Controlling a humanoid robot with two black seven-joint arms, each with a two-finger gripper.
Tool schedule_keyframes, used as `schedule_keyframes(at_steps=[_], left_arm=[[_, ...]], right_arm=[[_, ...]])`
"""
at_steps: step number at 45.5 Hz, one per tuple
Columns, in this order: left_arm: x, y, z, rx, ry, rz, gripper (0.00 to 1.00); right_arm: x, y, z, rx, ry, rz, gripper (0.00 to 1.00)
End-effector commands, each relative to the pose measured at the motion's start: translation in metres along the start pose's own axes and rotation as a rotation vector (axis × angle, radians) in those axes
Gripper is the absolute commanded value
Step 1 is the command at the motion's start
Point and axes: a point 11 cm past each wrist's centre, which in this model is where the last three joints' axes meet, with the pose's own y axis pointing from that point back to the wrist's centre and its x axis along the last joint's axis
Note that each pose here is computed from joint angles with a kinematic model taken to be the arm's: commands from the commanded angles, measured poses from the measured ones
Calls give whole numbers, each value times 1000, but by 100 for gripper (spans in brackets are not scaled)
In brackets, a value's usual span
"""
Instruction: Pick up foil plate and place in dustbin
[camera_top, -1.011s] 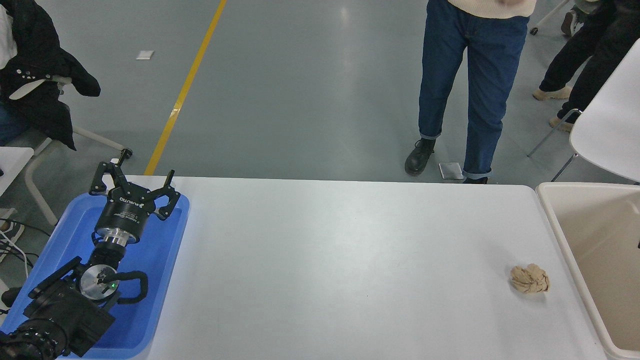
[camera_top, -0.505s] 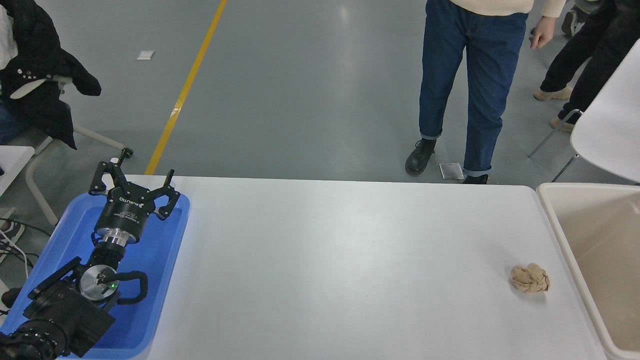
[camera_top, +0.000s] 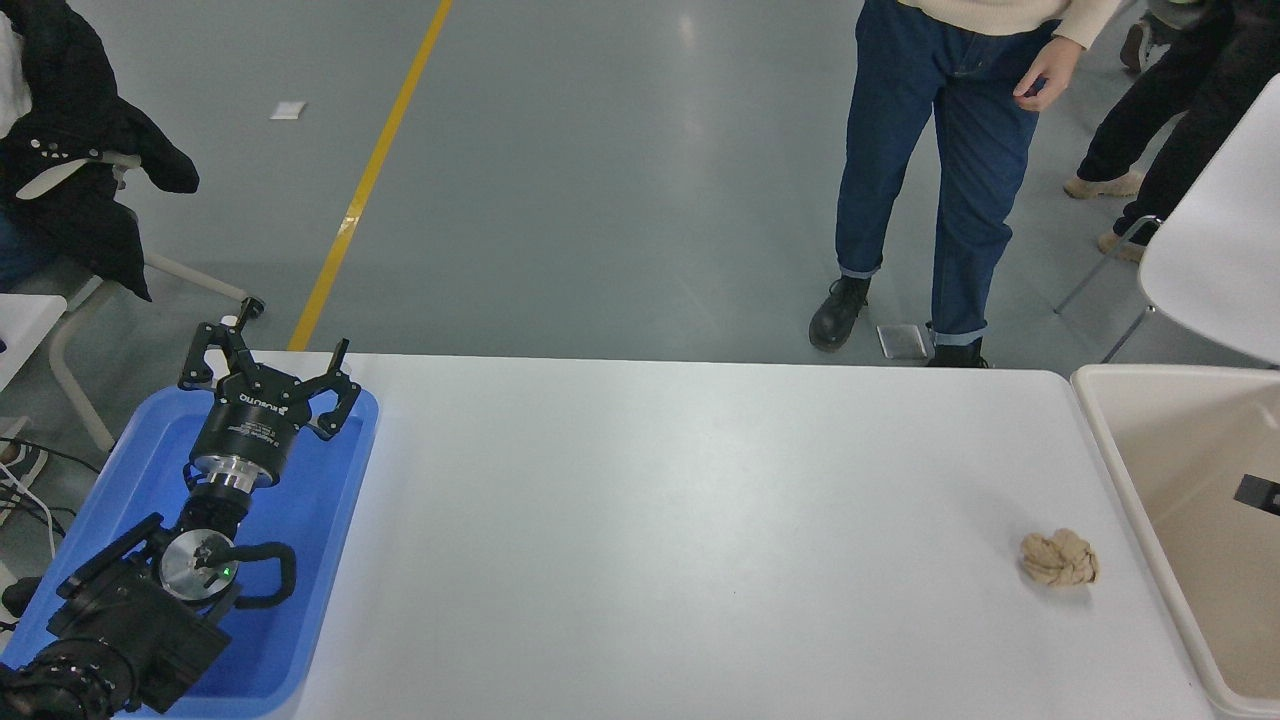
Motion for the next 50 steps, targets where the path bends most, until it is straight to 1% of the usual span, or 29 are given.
schedule_keyframes(at_steps=[1,7,11,15,20,26,34,40,50], left_arm=[[0,0,0,2,-1,0,100],[0,0,0,2,-1,0,100],[0,0,0,2,-1,0,100],[0,0,0,2,-1,0,100],[0,0,0,2,-1,0,100],[0,0,0,2,-1,0,100],[0,0,0,2,-1,0,100],[0,0,0,2,-1,0,100],[0,0,0,2,-1,0,100]], right_arm=[[17,47,-46,43,122,-263,100],[28,71,-72,20,229,-397,100],[31,89,-90,44,246,-491,100],[43,115,-116,106,232,-551,100],[73,143,-141,176,226,-471,100],[103,180,-175,198,308,-363,100],[105,209,-211,182,445,-314,100],[103,216,-226,156,505,-298,100],[111,240,-247,185,508,-246,100]])
